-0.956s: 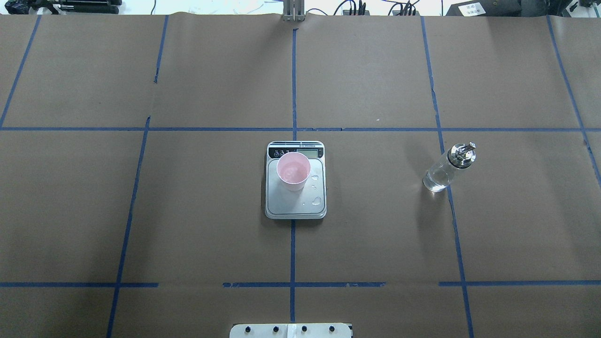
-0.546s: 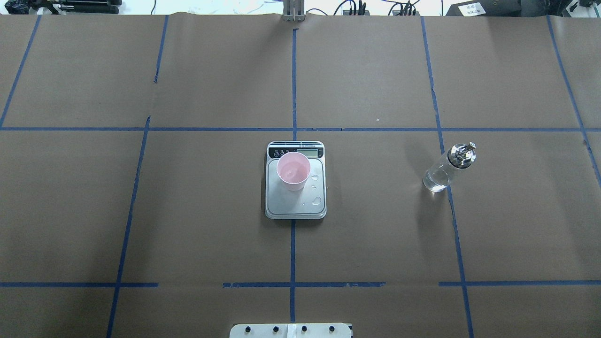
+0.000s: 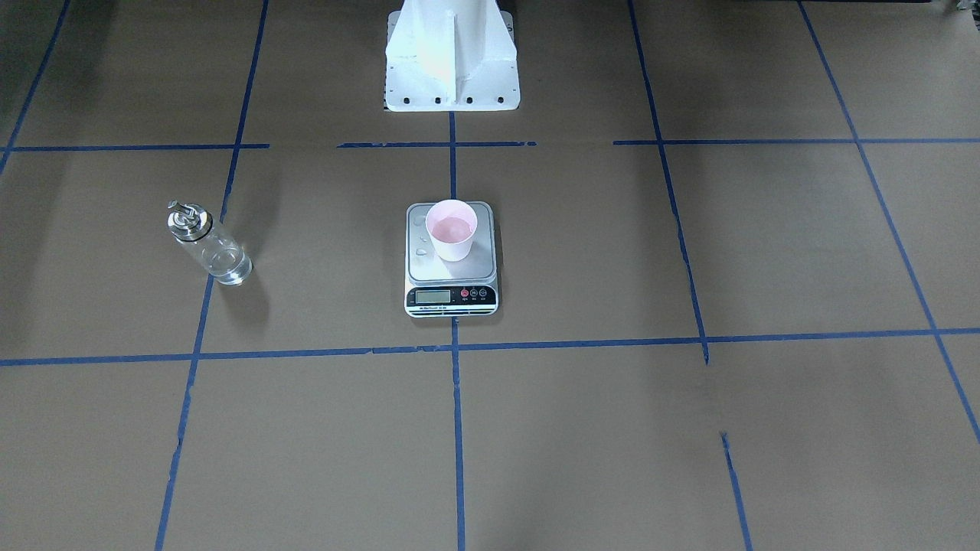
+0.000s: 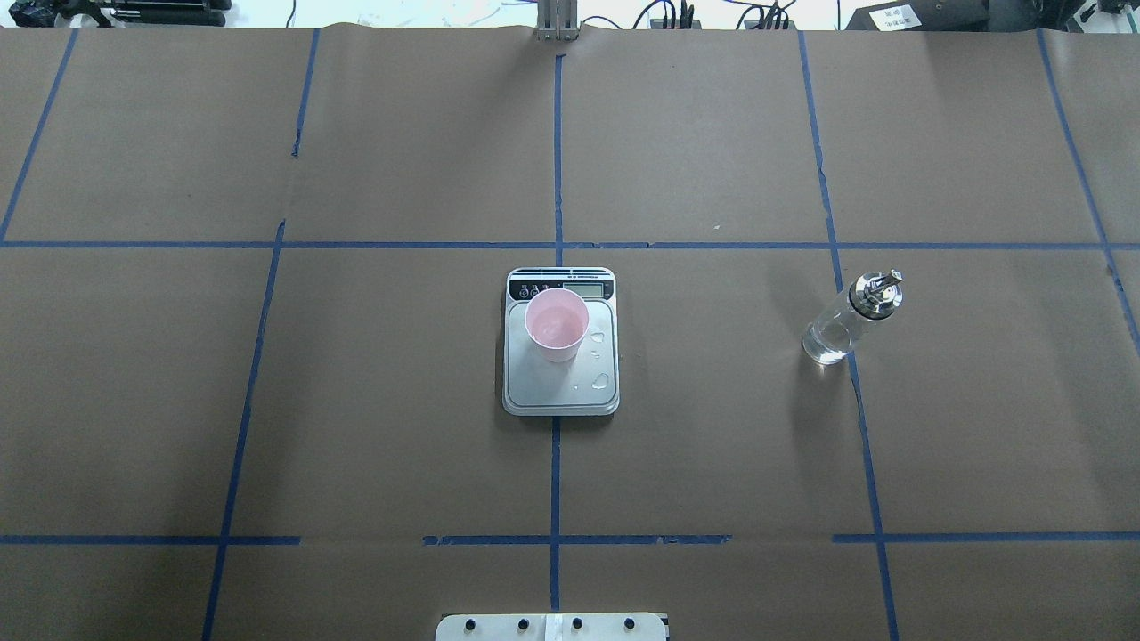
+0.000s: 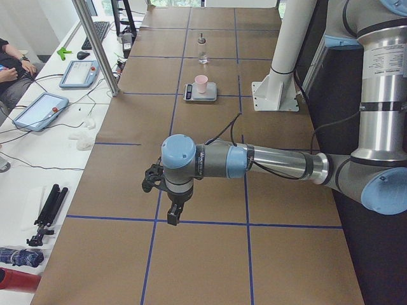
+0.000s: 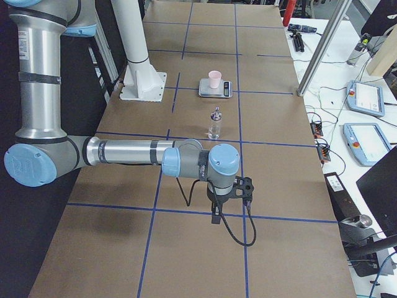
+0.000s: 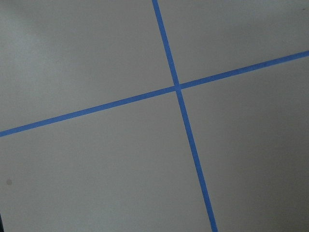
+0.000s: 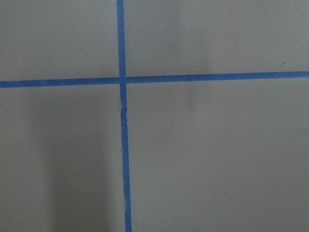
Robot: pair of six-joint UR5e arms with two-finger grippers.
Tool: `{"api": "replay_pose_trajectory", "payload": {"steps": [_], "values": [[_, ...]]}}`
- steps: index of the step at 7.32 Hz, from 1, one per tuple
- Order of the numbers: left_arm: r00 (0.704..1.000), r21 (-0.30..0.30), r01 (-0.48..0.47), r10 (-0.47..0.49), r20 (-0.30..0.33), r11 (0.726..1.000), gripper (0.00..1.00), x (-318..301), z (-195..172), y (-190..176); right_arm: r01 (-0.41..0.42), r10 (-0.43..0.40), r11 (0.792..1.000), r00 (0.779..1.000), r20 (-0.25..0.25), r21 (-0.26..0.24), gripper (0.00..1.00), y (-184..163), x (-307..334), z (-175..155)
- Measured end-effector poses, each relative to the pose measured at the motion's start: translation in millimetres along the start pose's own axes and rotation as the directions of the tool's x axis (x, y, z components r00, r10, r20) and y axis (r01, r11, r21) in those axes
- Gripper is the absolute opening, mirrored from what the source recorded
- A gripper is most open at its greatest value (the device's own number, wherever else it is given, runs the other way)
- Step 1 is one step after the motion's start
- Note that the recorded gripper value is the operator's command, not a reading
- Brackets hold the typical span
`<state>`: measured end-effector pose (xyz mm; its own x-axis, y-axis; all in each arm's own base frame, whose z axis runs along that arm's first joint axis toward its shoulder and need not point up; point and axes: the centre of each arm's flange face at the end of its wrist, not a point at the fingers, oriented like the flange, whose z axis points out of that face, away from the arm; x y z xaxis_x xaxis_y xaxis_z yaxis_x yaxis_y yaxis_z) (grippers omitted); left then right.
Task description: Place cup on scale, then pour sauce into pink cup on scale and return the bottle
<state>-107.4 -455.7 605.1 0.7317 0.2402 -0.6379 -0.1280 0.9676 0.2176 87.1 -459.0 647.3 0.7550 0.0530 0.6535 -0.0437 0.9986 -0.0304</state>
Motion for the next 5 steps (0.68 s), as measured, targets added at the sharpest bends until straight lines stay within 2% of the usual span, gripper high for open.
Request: {"api": "replay_pose_trajectory", "payload": {"steps": [5], "values": [[0.999, -0.033, 0.036, -0.036, -0.018, 0.999, 1.0, -18.2, 23.4, 7.3, 0.001, -0.001, 1.0, 1.0, 0.003, -0.004, 1.0, 0.5, 0.2, 1.7]]}}
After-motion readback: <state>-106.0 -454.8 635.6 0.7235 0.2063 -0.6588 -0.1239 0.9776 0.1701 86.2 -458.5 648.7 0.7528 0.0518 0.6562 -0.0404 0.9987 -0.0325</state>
